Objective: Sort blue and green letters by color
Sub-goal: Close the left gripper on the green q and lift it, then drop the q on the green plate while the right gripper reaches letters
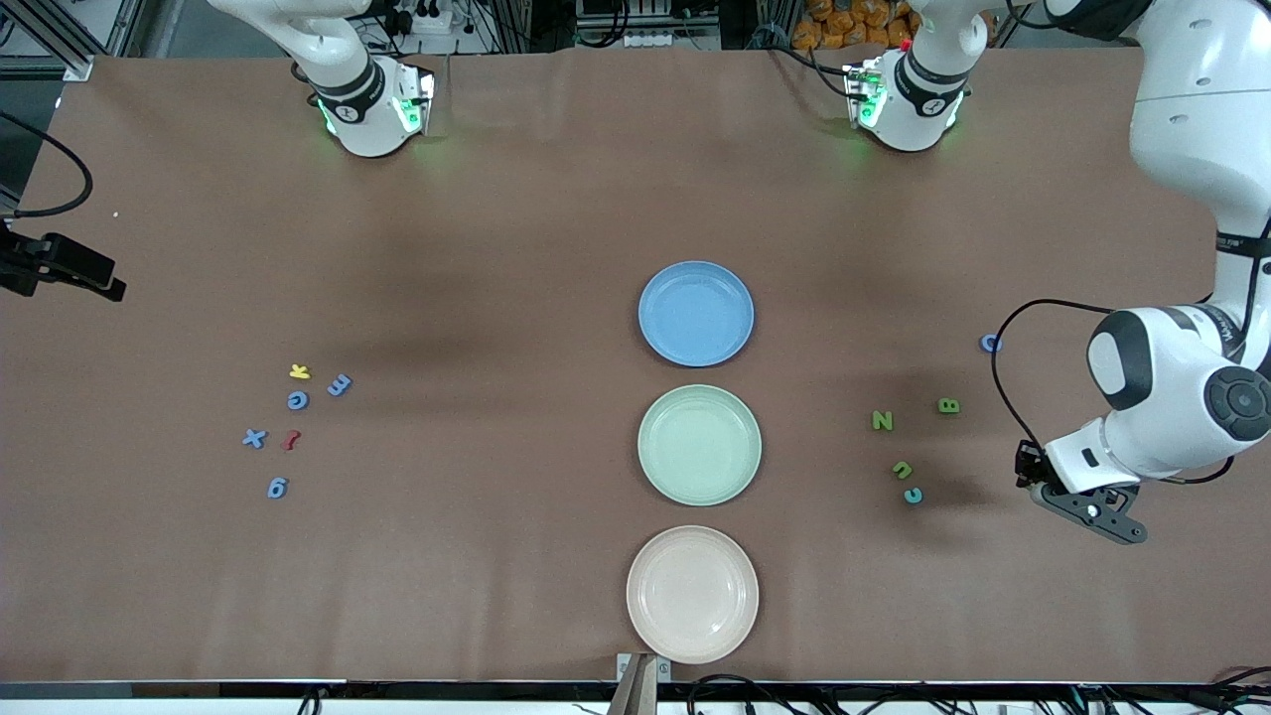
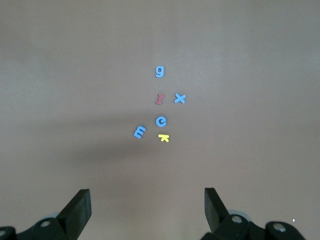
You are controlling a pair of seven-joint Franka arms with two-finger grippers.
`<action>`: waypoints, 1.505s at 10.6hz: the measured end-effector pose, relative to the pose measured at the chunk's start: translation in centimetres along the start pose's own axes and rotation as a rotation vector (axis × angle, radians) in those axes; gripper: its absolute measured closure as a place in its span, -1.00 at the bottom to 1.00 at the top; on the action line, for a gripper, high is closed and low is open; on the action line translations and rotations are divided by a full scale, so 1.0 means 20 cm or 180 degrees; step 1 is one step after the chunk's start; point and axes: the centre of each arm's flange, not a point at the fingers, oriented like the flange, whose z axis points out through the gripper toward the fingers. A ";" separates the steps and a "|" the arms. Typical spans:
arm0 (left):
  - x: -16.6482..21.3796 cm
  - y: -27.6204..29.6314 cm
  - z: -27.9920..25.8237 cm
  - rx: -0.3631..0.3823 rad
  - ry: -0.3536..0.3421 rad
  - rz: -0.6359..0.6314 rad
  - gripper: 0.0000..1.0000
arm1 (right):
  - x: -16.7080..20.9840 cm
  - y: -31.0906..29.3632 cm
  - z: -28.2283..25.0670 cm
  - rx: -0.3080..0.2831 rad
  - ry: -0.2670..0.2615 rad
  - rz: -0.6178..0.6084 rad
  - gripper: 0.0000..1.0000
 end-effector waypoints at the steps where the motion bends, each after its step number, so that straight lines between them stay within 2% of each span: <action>1: 0.02 0.03 -0.03 -0.0003 0.0004 -0.0133 0.44 | 0.00 0.00 0.00 0.0000 0.0000 0.0000 -1.00; 6: 0.12 0.22 -0.08 -0.0097 0.0067 -0.0766 0.44 | 0.00 0.00 0.00 0.0003 0.0006 0.0000 -1.00; 8: 0.21 0.40 -0.11 -0.0200 0.0087 -0.0978 0.44 | 0.06 0.00 0.03 -0.0004 0.0129 0.0003 -1.00; 11: 0.29 0.63 -0.21 -0.0229 0.0051 -0.1157 0.44 | 0.13 -0.01 0.12 -0.0011 0.0130 -0.0015 -1.00; 13: 0.34 0.76 -0.22 -0.0249 0.0034 -0.1344 0.44 | 0.18 -0.02 0.15 -0.0011 0.0223 -0.0025 -1.00; 16: 0.43 1.15 -0.18 -0.0297 -0.0053 -0.1631 0.44 | 0.21 -0.01 0.21 -0.0012 0.0191 -0.0100 -1.00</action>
